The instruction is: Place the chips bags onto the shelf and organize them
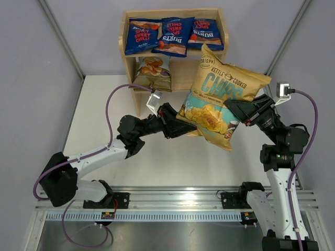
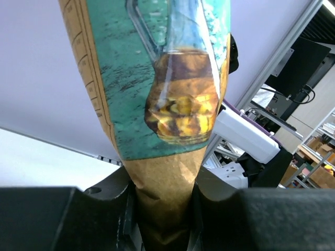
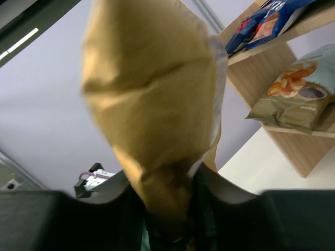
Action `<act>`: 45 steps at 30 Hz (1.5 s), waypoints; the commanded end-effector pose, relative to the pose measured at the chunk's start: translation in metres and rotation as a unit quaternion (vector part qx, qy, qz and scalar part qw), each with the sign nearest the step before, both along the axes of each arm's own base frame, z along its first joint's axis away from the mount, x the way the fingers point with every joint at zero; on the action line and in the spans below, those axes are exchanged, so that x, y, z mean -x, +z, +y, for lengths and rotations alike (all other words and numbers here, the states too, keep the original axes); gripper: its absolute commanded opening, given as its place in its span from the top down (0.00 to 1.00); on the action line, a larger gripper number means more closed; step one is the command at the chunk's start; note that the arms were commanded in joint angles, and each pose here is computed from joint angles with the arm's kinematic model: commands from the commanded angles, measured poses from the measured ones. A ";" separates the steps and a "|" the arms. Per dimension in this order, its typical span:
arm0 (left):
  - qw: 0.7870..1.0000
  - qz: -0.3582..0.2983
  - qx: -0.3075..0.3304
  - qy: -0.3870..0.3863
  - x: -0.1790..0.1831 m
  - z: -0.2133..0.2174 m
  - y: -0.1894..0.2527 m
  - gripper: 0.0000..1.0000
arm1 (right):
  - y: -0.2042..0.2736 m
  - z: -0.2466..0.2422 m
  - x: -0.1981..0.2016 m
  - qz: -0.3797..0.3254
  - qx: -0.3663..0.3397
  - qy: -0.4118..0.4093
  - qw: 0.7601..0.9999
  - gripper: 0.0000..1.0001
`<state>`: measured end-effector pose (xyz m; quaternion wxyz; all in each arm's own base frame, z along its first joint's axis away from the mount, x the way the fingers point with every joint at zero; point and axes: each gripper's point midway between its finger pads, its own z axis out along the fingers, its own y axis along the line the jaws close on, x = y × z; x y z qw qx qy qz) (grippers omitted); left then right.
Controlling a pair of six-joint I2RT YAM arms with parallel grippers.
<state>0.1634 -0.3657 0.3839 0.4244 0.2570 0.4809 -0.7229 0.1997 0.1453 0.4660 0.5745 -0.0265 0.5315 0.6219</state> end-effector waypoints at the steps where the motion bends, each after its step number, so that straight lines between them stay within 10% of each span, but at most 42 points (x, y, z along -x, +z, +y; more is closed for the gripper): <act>1: 0.999 -0.025 0.037 0.025 0.001 0.013 0.018 0.85 | 0.015 -0.006 0.001 -0.030 -0.008 -0.029 0.999 0.56; 5: 0.999 -0.008 0.012 0.038 -0.001 0.014 0.002 0.91 | -0.005 -0.014 -0.015 0.010 0.043 -0.089 0.995 0.01; 16: 0.979 0.142 -0.090 0.117 -0.014 0.037 -0.104 1.00 | -0.036 -0.126 -0.010 0.156 0.105 -0.441 0.878 0.01; 45: 0.957 0.168 -0.059 0.230 -0.109 0.042 -0.023 1.00 | -0.028 -0.121 0.000 0.139 0.101 -0.431 0.886 0.01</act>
